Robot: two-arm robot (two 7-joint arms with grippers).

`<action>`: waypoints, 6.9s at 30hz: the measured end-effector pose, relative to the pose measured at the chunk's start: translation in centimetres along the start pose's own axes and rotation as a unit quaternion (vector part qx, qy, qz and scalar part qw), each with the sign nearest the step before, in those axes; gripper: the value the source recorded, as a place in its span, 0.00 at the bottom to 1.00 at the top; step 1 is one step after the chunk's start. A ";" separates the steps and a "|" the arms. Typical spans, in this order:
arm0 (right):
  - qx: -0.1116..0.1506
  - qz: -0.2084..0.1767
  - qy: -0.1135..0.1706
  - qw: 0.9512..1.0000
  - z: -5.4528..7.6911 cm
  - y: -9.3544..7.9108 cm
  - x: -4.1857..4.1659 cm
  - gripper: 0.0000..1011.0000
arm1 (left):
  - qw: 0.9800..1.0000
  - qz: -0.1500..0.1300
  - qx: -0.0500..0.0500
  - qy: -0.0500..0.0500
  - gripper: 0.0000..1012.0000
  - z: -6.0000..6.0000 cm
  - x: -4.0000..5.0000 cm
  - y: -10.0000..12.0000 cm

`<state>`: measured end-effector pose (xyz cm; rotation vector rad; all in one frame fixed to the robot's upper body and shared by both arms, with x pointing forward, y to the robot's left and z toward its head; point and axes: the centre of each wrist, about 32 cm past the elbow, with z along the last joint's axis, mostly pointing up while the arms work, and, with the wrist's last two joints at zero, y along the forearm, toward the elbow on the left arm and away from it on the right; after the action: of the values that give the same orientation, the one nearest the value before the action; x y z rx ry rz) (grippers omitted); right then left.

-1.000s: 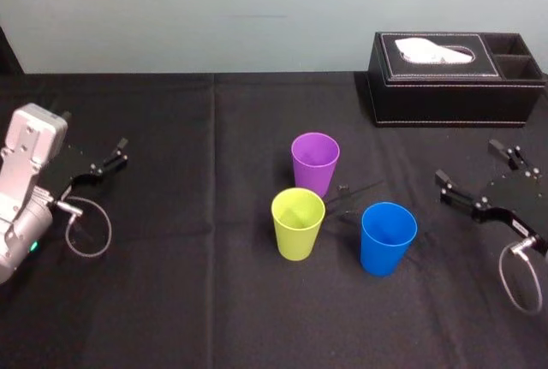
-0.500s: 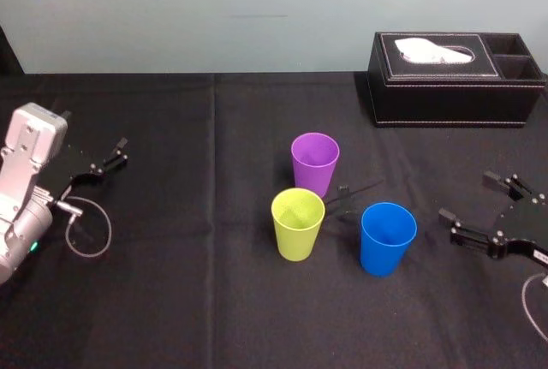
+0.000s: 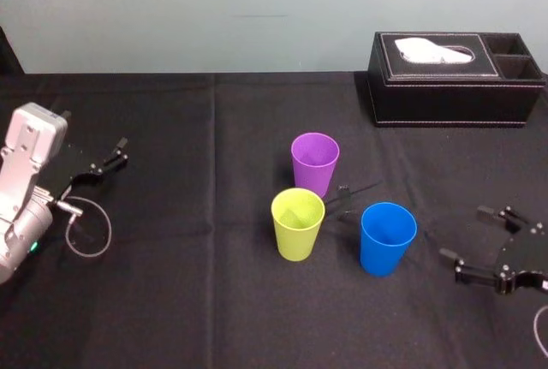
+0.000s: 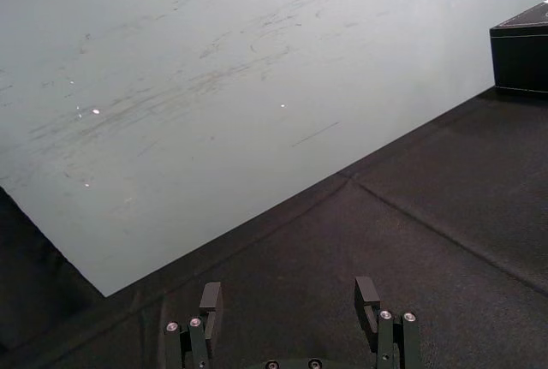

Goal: Stack the three plastic cups sequentially using one hand.

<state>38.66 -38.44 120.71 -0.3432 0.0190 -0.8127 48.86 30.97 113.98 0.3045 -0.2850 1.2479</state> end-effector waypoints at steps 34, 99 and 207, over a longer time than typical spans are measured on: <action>0.003 0.039 0.015 0.999 -1.9 4.9 -1.28 0.99 | 1.000 0.000 0.000 0.000 1.00 0.0 0.00 0.0; 0.017 0.044 0.019 0.999 -2.0 8.2 -1.27 0.72 | 1.000 0.000 0.000 0.000 1.00 0.0 0.00 0.0; 0.013 0.056 -0.030 0.998 9.4 19.0 2.52 0.72 | 1.000 0.000 0.000 0.000 1.00 0.0 0.00 0.0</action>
<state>55.24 -25.42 124.03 -0.3394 -0.0277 -0.6913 48.86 30.97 113.98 0.3045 -0.2850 1.2479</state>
